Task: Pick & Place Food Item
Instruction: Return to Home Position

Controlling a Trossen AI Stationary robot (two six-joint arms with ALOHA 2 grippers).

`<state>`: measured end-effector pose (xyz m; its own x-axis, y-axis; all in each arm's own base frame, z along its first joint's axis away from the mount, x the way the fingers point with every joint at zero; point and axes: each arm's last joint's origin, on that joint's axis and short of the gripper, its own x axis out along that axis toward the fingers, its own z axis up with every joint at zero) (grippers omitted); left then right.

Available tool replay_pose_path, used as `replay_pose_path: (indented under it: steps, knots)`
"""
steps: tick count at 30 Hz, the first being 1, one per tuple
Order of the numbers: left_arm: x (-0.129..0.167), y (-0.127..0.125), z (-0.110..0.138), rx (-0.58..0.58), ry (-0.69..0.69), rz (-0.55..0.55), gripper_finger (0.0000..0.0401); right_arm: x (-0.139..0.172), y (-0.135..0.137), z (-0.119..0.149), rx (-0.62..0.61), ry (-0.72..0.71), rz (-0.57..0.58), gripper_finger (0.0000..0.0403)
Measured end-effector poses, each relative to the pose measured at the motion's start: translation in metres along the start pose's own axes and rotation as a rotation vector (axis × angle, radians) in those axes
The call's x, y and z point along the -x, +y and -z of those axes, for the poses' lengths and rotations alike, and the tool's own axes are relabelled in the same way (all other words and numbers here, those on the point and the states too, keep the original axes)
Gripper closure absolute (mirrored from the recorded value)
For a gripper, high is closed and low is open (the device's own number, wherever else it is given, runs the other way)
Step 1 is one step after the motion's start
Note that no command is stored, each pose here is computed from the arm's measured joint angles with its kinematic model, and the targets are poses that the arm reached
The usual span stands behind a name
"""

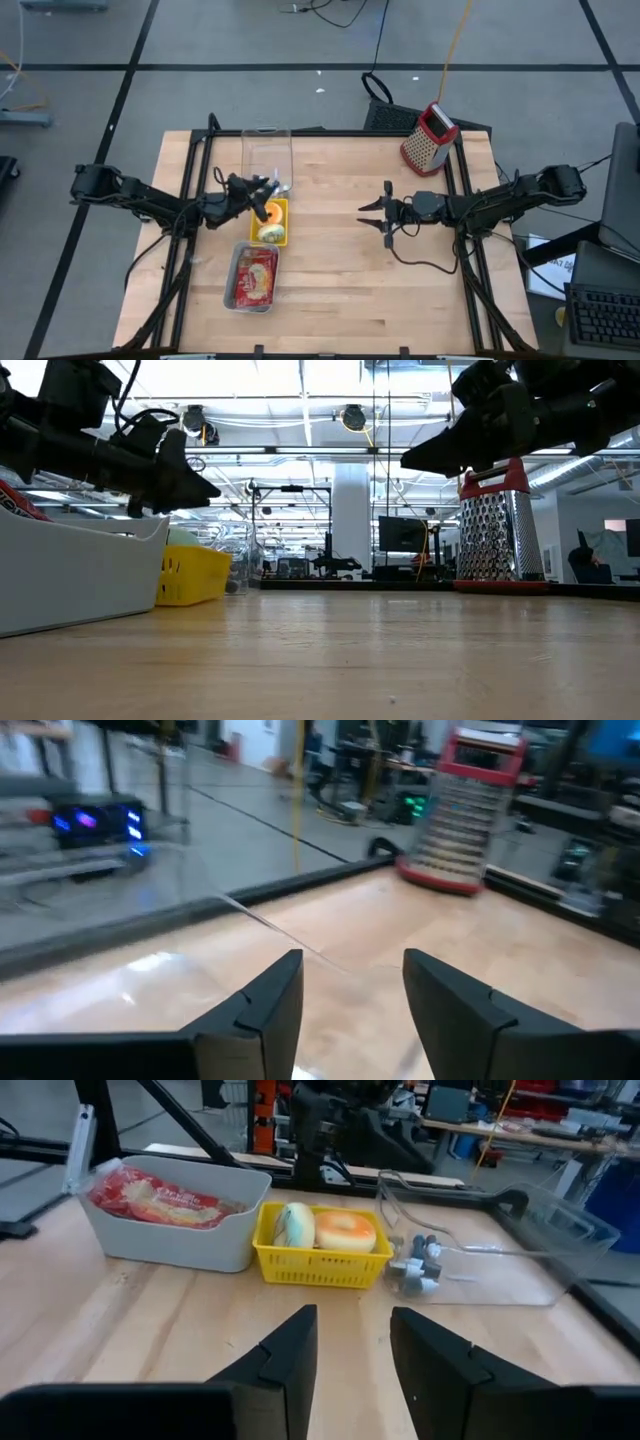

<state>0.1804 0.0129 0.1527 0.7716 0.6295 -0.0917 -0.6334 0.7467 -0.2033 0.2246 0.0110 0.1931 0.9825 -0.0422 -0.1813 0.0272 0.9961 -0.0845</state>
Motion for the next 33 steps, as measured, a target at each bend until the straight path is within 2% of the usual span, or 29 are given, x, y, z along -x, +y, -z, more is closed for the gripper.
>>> replay_pose_path:
  steps: [3,7,10,12,15,19,25,29,33]
  knots:
    - [0.001,-0.002,-0.001,-0.002,0.010,0.074,0.0227,0.000,-0.001,0.000,0.028,0.001,0.025,0.0283]
    - [0.004,-0.005,-0.011,-0.117,-0.035,0.165,0.0231,0.004,-0.005,-0.004,-0.025,-0.013,0.140,0.0282]
    - [0.010,-0.006,-0.020,-0.169,-0.080,0.239,0.0236,0.011,-0.007,-0.009,-0.019,-0.019,0.150,0.0285]
    - [0.015,-0.008,-0.026,-0.173,-0.111,0.292,0.0239,0.016,-0.007,-0.012,-0.007,-0.020,0.154,0.0286]
    - [0.022,-0.008,-0.029,-0.178,-0.084,0.365,0.0242,0.024,-0.009,-0.017,-0.011,-0.029,0.166,0.0286]
    - [0.031,-0.001,-0.028,-0.183,0.002,0.382,0.0239,0.033,-0.010,-0.022,-0.009,-0.040,0.167,0.0284]
    - [0.049,0.011,-0.038,-0.128,0.003,0.454,0.0227,0.043,-0.011,-0.023,0.099,-0.010,0.167,0.0286]
    - [0.060,0.018,-0.044,-0.143,-0.021,0.531,0.0224,0.049,-0.014,-0.024,0.064,0.005,0.214,0.0287]
    - [0.069,0.024,-0.040,-0.189,0.026,0.613,0.0223,0.058,-0.017,-0.024,0.023,0.018,0.287,0.0285]
